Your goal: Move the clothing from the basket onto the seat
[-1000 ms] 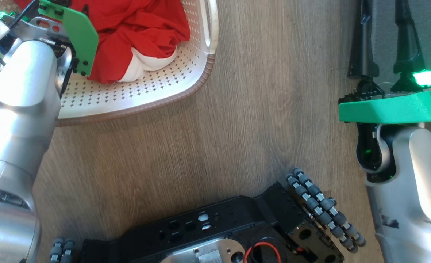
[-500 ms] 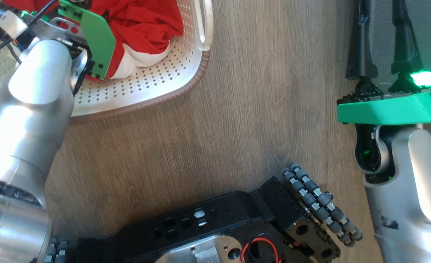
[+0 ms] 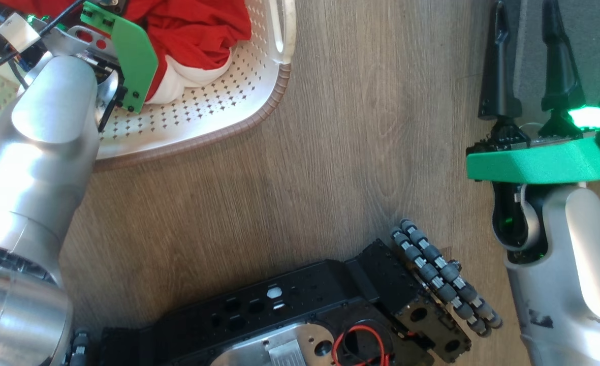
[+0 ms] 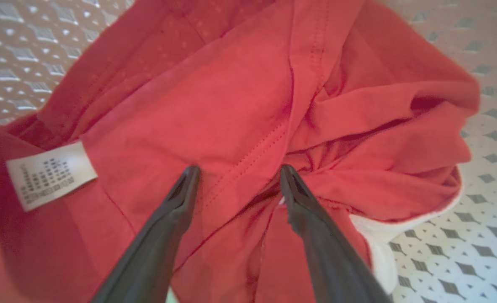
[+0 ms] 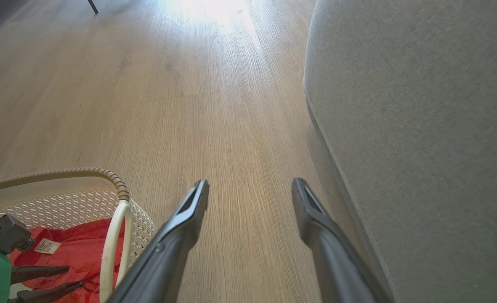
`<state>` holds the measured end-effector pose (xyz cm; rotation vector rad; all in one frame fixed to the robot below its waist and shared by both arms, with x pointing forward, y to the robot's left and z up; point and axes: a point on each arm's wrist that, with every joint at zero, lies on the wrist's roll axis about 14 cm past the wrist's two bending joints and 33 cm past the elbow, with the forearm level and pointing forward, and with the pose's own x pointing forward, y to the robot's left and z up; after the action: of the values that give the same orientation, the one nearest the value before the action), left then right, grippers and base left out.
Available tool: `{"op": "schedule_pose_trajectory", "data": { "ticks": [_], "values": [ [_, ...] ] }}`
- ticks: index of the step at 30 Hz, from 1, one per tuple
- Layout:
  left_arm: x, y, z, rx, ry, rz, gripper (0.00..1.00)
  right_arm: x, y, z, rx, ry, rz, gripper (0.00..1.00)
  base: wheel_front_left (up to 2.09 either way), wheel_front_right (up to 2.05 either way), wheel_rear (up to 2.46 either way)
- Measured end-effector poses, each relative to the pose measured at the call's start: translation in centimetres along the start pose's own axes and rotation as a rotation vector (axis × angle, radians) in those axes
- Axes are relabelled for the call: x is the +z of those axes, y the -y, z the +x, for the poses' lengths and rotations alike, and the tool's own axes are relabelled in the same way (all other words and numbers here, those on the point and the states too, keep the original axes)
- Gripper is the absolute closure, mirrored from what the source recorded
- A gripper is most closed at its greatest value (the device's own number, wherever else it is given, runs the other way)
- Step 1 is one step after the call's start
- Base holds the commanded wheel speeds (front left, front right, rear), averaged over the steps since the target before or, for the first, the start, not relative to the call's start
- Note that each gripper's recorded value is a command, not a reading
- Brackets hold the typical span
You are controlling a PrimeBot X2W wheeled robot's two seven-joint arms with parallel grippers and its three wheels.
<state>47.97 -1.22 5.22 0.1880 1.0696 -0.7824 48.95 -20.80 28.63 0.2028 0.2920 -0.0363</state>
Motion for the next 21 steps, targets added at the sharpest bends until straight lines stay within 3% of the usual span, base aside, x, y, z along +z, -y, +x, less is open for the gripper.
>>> {"op": "schedule_pose_trajectory", "data": {
  "ticks": [6, 8, 9, 10, 12, 14, 21],
  "values": [
    [-0.16, -0.03, 0.27, -0.004, -0.006, 0.021, 0.00, -0.27, 0.18, -0.53, -0.008, -0.012, -0.001, 0.00, 0.00, 0.00, 0.00],
    [-0.15, -0.06, 0.27, -0.003, -0.006, 0.025, 0.06, -0.15, 0.13, -0.54, -0.006, -0.008, -0.004, 0.00, 0.00, 0.00, 0.00],
    [-0.29, -0.02, 0.27, -0.003, -0.010, 0.029, 0.18, -0.07, 0.10, -0.52, -0.005, -0.006, -0.006, 0.00, 0.00, 0.00, 0.00],
    [-0.37, 0.01, 0.26, -0.004, -0.011, 0.033, 0.51, -0.02, 0.07, -0.51, -0.004, -0.004, -0.007, 0.00, 0.00, 0.00, 0.00],
    [-0.48, 0.08, 0.26, -0.005, -0.012, 0.037, 0.69, 0.02, 0.04, -0.53, -0.003, -0.003, -0.008, 0.00, 0.00, 0.00, 0.00],
    [-0.56, 0.15, 0.25, -0.005, -0.013, 0.037, 1.00, -0.12, 0.10, -0.72, -0.007, -0.009, -0.007, 0.00, 0.00, 0.00, 0.00],
    [-0.02, 0.21, 0.01, -0.005, 0.016, 0.034, 1.00, -0.01, 0.18, -1.00, -0.012, -0.010, -0.006, 0.00, 0.00, 0.00, 0.00]
  ]
}}
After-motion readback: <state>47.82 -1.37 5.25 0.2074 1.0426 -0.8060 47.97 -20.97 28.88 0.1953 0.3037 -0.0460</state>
